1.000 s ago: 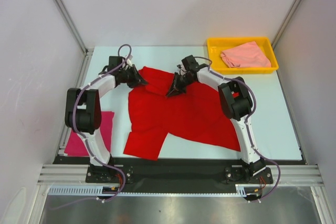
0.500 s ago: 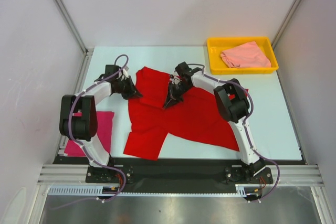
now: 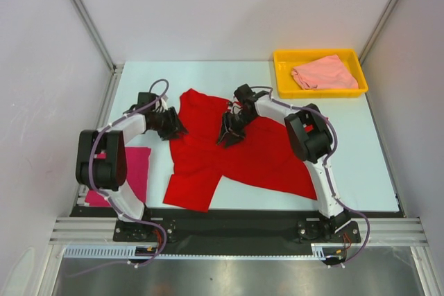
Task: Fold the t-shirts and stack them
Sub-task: Fold the tshirt
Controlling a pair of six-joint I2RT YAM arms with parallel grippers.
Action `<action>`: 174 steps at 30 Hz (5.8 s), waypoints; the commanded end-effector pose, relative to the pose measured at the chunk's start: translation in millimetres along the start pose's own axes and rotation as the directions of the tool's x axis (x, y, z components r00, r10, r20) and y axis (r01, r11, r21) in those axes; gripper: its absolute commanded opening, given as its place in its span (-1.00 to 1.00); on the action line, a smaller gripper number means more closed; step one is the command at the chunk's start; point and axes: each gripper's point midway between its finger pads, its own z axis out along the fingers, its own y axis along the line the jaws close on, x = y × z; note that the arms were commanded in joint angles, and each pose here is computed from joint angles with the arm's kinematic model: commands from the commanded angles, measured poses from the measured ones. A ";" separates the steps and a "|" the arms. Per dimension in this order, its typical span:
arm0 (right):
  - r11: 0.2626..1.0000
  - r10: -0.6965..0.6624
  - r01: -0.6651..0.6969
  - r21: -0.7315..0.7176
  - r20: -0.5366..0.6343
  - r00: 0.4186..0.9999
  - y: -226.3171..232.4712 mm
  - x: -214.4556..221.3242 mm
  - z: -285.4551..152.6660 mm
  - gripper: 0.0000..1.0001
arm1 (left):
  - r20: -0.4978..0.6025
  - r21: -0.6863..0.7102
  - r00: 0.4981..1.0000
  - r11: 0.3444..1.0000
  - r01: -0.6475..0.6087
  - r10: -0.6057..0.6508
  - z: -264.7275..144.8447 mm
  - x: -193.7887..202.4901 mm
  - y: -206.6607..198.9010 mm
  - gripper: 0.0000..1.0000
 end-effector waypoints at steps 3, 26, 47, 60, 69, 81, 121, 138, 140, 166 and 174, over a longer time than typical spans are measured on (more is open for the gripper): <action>0.995 -0.073 0.060 0.076 0.184 0.980 6.7 -19.2 -81.9 0.03 | 0.228 -0.055 0.963 0.990 -0.133 0.142 -47.6 -40.6 -13.4 0.26; 0.874 0.224 -0.463 0.145 0.726 0.650 -192.5 -10.2 -317.3 0.50 | 0.383 -0.065 0.839 0.918 -0.392 0.386 61.4 -252.7 -57.3 0.40; 0.827 0.310 -0.555 0.092 0.748 0.587 -258.4 -6.6 -339.0 0.50 | 0.127 0.010 0.952 0.960 -0.281 0.277 104.4 -193.9 -31.4 0.12; 0.847 0.262 -0.518 0.115 0.758 0.597 -277.8 -35.9 -336.8 0.48 | 0.159 0.000 0.963 0.975 -0.221 0.218 91.0 -204.4 -15.3 -0.61; 0.865 0.211 -0.478 0.151 0.756 0.620 -292.9 -81.3 -335.2 0.29 | 0.231 0.112 0.966 0.983 -0.143 0.114 80.3 -221.8 -15.7 -0.87; 0.873 0.191 -0.461 0.162 0.755 0.627 -296.1 -90.3 -320.0 0.08 | 0.223 0.199 0.972 0.973 -0.116 0.071 87.0 -216.5 -24.7 -0.93; 0.727 0.278 -0.651 0.216 0.776 0.567 -232.2 63.9 -335.3 0.43 | 0.366 -0.239 0.917 0.968 -0.076 0.162 -61.2 -135.1 -20.7 0.19; 0.901 0.170 -0.376 0.216 0.620 0.766 -136.4 124.7 -229.1 0.36 | 0.056 -0.220 0.996 0.974 -0.054 0.068 -60.9 76.0 20.1 -0.09; 0.906 0.155 -0.363 0.217 0.629 0.762 -131.8 127.0 -233.6 0.36 | 0.039 -0.191 0.998 0.981 -0.037 0.046 -57.7 84.2 18.2 -0.09; 0.852 0.305 -0.508 0.125 0.671 0.676 -168.5 137.2 -255.6 0.32 | -0.056 -0.121 0.995 0.990 0.074 -0.081 -63.6 128.1 12.0 -0.15; 0.770 0.402 -0.631 0.099 0.693 0.598 -201.9 143.6 -256.0 0.30 | -0.038 -0.116 0.996 0.990 0.074 -0.079 -58.1 122.0 12.5 -0.48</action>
